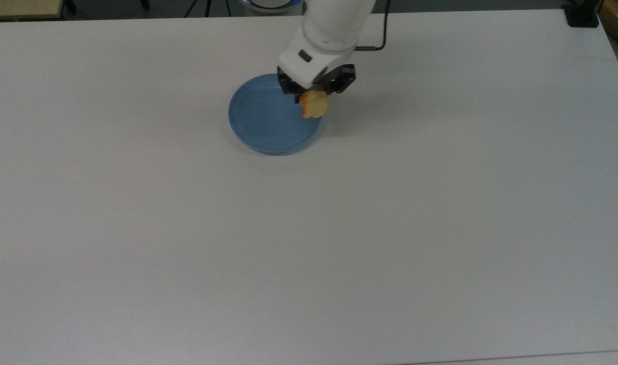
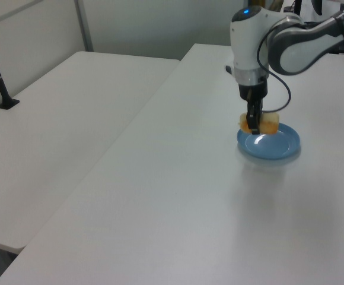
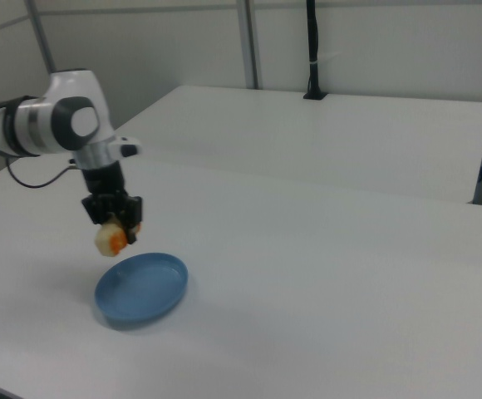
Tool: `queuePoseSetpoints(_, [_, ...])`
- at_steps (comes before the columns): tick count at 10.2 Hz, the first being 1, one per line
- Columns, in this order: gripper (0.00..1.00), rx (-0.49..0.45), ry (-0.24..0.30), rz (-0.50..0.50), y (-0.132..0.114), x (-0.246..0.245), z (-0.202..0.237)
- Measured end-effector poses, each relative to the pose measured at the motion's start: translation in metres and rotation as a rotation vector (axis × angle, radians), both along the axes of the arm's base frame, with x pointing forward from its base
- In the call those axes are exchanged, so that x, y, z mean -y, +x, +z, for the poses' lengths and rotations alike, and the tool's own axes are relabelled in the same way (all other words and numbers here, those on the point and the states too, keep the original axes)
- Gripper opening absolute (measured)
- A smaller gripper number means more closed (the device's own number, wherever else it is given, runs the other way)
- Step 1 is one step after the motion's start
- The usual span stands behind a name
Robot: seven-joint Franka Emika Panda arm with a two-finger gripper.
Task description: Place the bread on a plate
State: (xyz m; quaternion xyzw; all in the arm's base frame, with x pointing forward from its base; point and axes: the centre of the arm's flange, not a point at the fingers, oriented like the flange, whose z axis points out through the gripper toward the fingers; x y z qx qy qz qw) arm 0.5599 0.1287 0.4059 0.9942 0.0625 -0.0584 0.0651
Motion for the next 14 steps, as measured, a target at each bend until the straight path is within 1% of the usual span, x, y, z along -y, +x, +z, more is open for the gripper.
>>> queuePoseSetpoints(2, [0.49,-0.022,-0.002,-0.02,0.011,0.076,-0.004])
queuePoseSetpoints(3, [0.51,-0.048,-0.004,-0.026,0.01,0.105,-0.014])
queuePoseSetpoints(4, [0.59,-0.075,-0.006,-0.031,0.005,0.113,-0.026])
queuePoseSetpoints(5, [0.62,-0.094,-0.008,-0.028,0.002,0.112,-0.035])
queuePoseSetpoints(7, [0.66,-0.104,-0.009,-0.015,0.002,0.103,-0.04])
queuePoseSetpoints(8, [0.83,-0.097,-0.014,-0.042,0.002,0.102,-0.039])
queuePoseSetpoints(9, [0.99,-0.061,-0.015,-0.072,0.007,0.102,-0.025])
queuePoseSetpoints(10, [1.0,0.005,-0.011,-0.097,0.011,0.103,0.01])
queuePoseSetpoints(11, [1.0,0.048,-0.009,-0.116,0.009,0.107,0.058])
queuePoseSetpoints(12, [1.0,0.071,-0.01,-0.135,0.003,0.112,0.103])
queuePoseSetpoints(13, [1.0,0.102,-0.008,-0.155,-0.001,0.12,0.136])
queuePoseSetpoints(14, [1.0,0.133,-0.003,-0.174,-0.004,0.129,0.155])
